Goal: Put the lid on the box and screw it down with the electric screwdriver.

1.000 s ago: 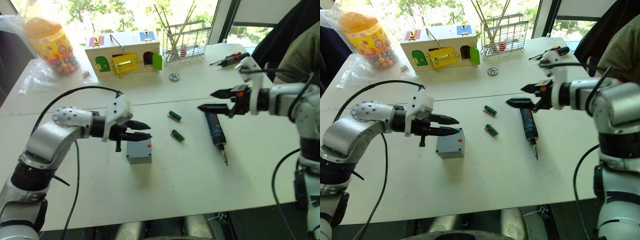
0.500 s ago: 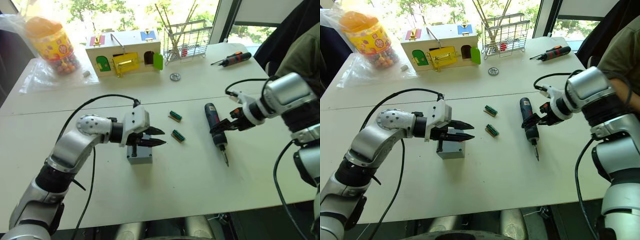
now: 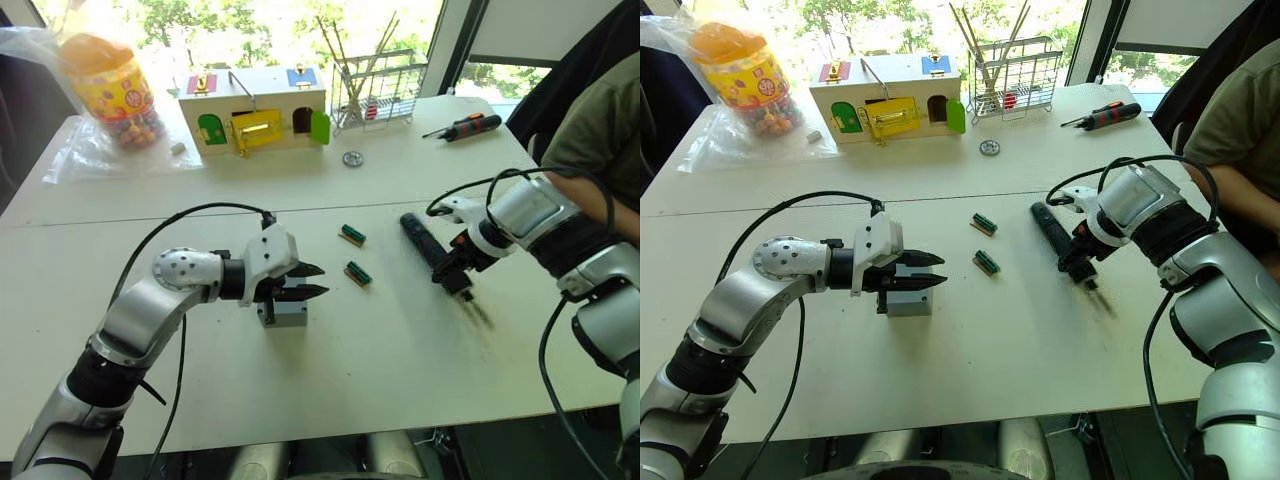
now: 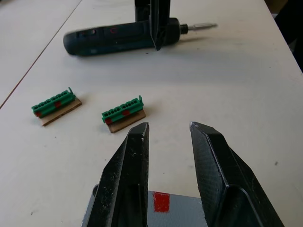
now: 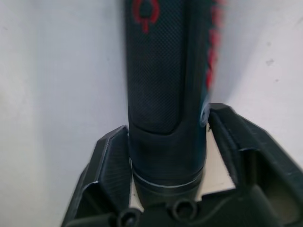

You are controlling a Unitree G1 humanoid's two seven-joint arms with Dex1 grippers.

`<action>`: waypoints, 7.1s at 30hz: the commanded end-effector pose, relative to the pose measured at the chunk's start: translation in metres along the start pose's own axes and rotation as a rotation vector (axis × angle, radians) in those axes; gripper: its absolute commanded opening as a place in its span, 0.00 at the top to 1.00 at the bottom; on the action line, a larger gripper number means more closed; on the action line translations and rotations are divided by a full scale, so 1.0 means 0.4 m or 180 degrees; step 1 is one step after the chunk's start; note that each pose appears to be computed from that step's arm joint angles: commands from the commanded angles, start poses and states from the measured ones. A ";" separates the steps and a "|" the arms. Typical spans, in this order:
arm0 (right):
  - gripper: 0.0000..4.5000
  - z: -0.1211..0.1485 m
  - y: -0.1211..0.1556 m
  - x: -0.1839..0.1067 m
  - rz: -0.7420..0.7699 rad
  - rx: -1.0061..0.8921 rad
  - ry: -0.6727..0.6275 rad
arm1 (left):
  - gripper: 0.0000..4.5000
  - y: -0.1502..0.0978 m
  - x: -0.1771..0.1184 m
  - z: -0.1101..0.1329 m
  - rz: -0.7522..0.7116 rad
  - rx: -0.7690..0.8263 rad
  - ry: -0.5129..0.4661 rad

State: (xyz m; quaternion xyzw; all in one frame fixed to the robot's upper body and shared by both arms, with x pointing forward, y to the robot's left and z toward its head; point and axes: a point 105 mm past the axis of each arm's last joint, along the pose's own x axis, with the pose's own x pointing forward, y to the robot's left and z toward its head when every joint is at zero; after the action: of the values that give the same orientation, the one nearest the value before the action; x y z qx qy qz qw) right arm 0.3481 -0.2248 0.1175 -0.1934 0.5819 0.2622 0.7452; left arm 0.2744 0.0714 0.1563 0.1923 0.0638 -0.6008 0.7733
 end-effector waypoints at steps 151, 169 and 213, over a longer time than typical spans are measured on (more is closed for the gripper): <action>0.61 0.252 0.531 0.067 0.1092 -0.0970 -0.4073 | 0.70 0.014 -0.139 -0.149 0.0143 -0.0382 0.0840; 0.61 0.254 0.518 0.057 0.1023 -0.0940 -0.4125 | 0.70 0.015 -0.130 -0.149 0.0115 -0.0359 0.0835; 0.61 0.044 0.061 -0.146 0.0683 0.1127 -0.1337 | 0.70 -0.044 -0.039 -0.004 -0.0576 0.0191 0.0272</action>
State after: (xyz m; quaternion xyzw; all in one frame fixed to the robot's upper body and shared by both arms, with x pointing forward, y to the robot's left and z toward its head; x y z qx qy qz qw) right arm 0.3326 -0.2052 0.1701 0.0549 0.4782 0.2667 0.8350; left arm 0.2574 0.0848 0.1573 0.2315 0.0962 -0.6568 0.7111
